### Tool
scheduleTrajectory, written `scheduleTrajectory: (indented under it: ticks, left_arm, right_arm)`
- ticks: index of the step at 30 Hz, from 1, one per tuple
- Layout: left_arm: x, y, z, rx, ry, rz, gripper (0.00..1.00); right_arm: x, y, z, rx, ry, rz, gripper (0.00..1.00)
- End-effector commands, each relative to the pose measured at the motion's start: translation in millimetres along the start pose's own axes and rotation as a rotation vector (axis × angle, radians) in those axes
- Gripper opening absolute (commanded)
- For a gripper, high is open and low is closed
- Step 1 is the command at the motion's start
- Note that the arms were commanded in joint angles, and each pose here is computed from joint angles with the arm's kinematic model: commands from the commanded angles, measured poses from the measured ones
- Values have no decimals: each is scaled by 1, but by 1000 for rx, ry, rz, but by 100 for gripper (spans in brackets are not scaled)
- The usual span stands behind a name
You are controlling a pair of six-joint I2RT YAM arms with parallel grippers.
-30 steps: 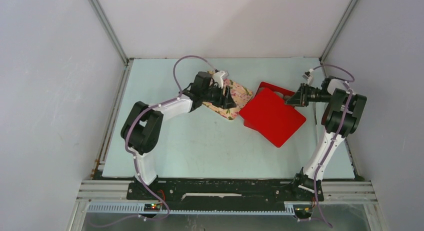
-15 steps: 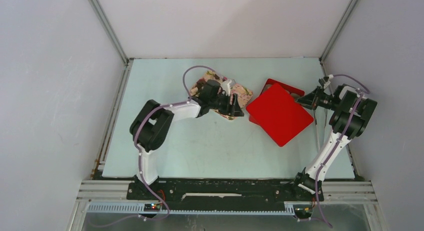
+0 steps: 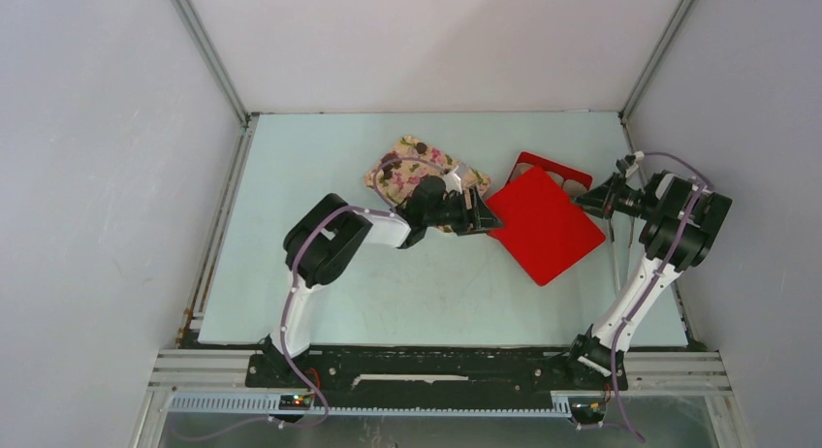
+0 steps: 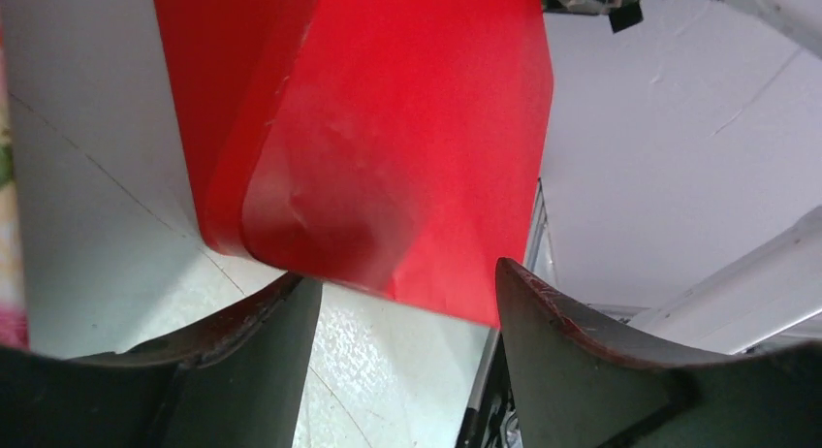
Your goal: Pack the chocolate
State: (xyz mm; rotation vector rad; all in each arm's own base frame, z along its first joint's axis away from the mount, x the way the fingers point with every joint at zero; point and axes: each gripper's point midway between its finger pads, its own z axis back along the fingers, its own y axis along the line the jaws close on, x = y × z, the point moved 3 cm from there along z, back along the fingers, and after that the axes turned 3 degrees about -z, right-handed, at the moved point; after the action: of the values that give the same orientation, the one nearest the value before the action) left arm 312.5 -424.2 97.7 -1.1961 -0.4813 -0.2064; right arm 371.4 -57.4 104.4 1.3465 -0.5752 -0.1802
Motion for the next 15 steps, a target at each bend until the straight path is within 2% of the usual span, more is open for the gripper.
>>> scheduleTrajectory:
  ticks: [1,9,15]
  left_arm:
    - [3,-18,-19,-111,-34,113,70]
    - [2,-18,-19,-105,-46,97,67]
    - [13,-33,1,-139,-61,62,62]
  right_arm:
    - [-4,-19,-6,-130,8,-48,22]
    - [-7,-30,-8,-195,19,-74,28]
    - [-12,-24,-3,-227,14,-76,29]
